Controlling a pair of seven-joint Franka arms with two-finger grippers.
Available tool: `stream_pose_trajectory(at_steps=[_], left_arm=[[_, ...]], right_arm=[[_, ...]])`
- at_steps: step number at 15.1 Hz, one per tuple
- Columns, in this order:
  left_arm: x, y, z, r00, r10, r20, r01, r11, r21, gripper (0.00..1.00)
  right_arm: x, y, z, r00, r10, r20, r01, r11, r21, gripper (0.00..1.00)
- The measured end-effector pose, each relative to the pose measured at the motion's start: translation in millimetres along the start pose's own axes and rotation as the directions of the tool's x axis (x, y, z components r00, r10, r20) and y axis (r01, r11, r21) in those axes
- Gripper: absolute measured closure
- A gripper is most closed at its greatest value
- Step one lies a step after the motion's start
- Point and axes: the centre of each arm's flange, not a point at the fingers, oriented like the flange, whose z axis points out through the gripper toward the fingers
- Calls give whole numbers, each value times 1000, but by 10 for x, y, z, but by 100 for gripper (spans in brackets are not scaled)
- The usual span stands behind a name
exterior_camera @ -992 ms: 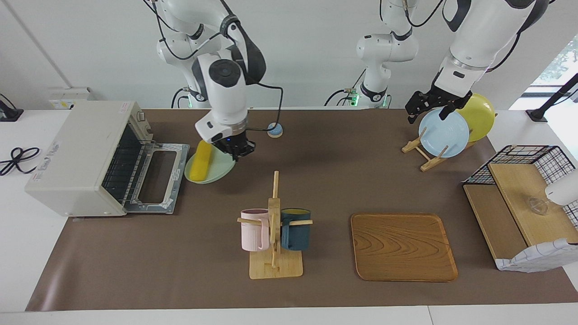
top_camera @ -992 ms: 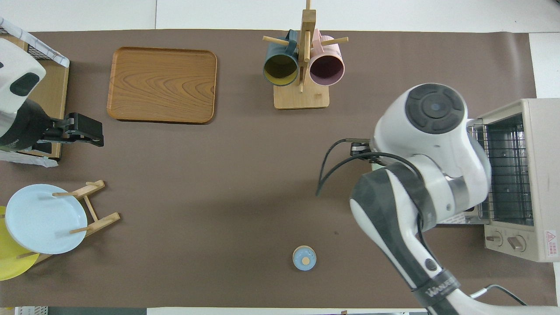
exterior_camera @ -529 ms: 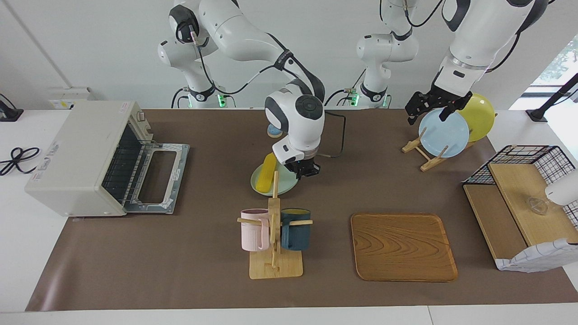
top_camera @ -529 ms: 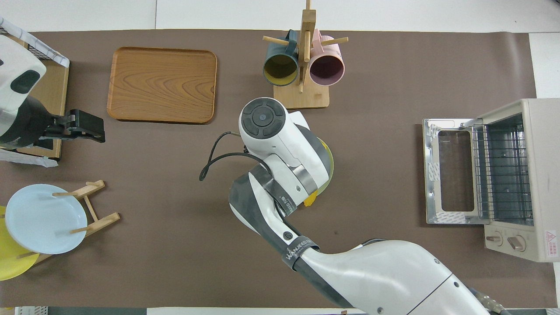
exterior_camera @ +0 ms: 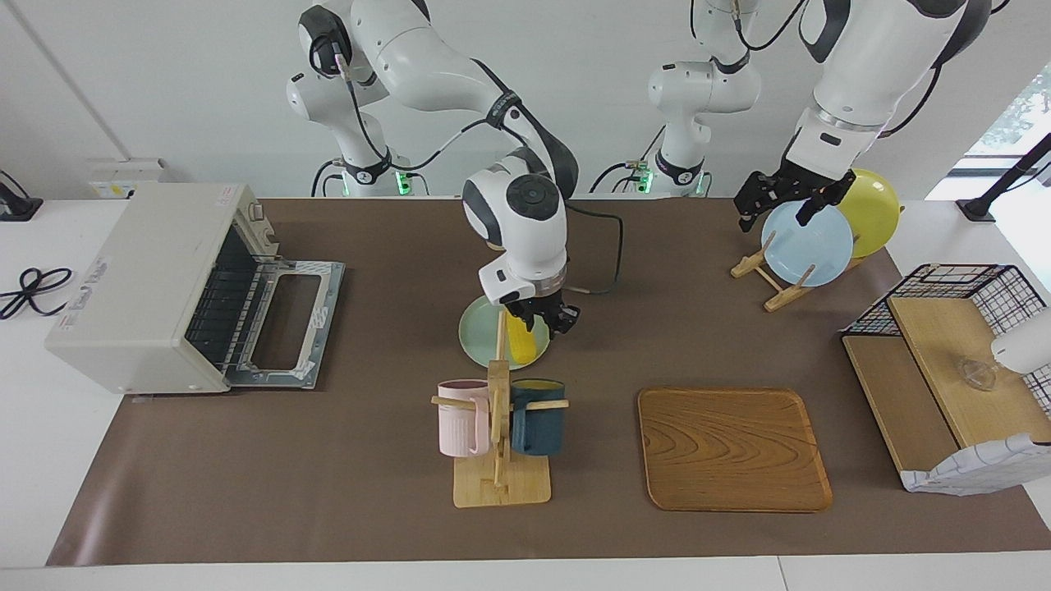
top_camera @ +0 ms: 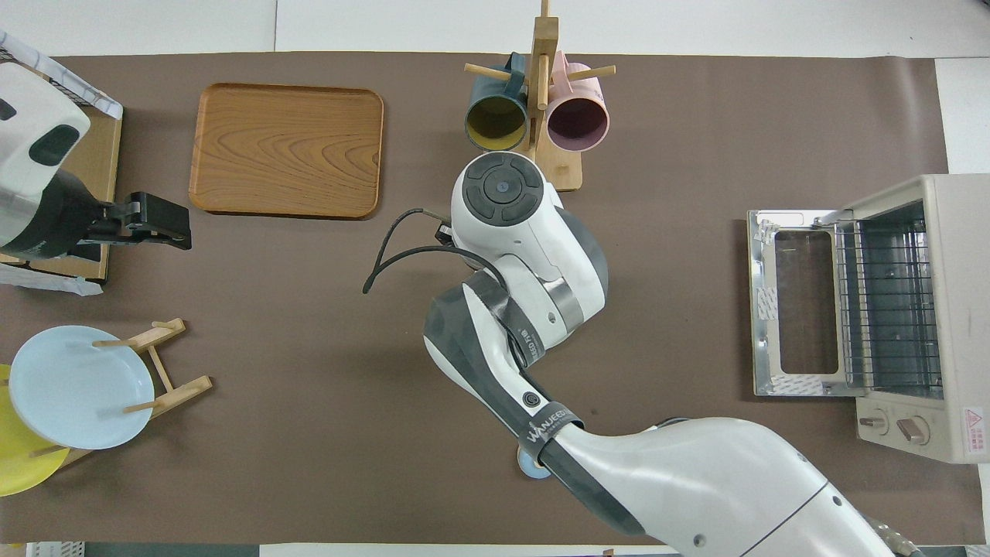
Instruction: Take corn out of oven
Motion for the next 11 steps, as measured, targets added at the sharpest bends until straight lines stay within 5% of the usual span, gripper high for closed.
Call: stream_pose_trajectory(at_steps=[3, 7, 11], left_arm=[[-53, 217, 102, 999, 39, 4, -39, 999, 0, 0], [-208, 863, 385, 997, 80, -1, -80, 996, -31, 0], [-356, 1833, 1012, 999, 44, 5, -44, 997, -59, 0]], right_arm=[[560, 948, -269, 997, -62, 45, 66, 993, -94, 98], [675, 1905, 338, 989, -84, 121, 108, 972, -210, 99], [488, 2432, 854, 987, -67, 146, 101, 966, -237, 99]])
